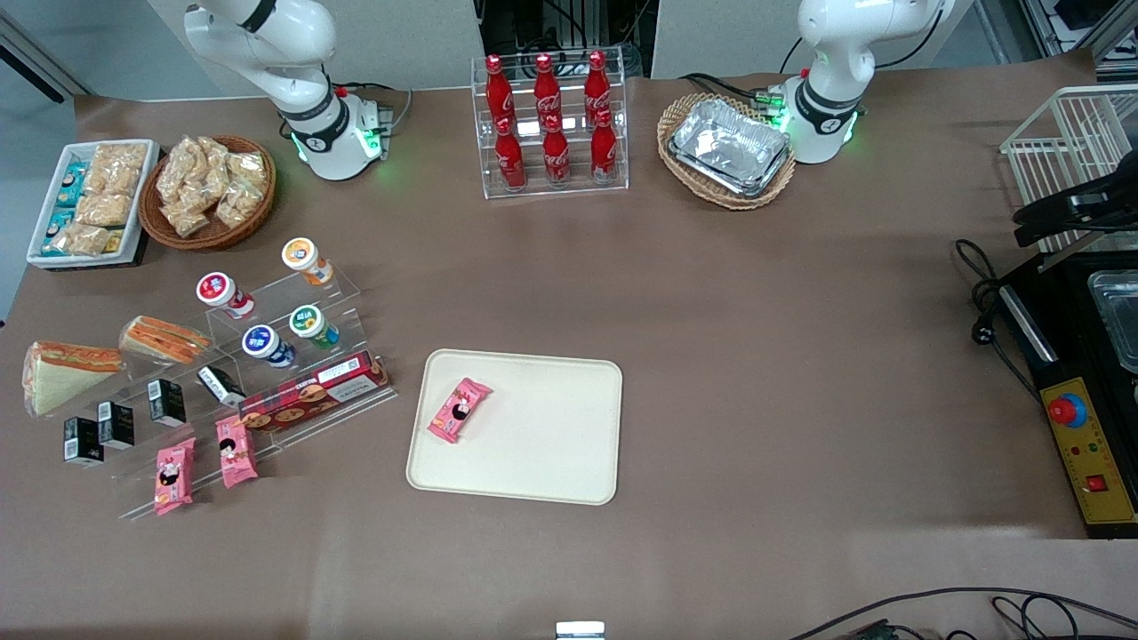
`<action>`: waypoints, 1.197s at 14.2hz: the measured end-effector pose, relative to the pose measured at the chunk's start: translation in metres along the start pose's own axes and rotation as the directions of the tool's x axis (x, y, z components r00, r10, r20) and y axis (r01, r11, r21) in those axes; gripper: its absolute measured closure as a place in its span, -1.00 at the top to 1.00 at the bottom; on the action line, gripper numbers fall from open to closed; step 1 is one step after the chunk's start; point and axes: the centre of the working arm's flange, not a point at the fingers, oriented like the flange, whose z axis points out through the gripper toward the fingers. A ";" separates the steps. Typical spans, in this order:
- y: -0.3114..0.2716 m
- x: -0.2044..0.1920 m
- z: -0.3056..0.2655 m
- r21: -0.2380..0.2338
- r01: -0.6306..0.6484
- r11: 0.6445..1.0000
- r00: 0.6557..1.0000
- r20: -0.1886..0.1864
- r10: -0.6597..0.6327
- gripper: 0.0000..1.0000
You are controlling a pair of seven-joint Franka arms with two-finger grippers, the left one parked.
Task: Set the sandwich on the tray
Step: 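Lower the right gripper and grasp the plastic-wrapped sandwich on the rack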
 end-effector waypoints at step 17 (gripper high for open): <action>0.034 0.061 0.115 0.035 -0.114 0.993 0.991 -0.071 0.116 1.00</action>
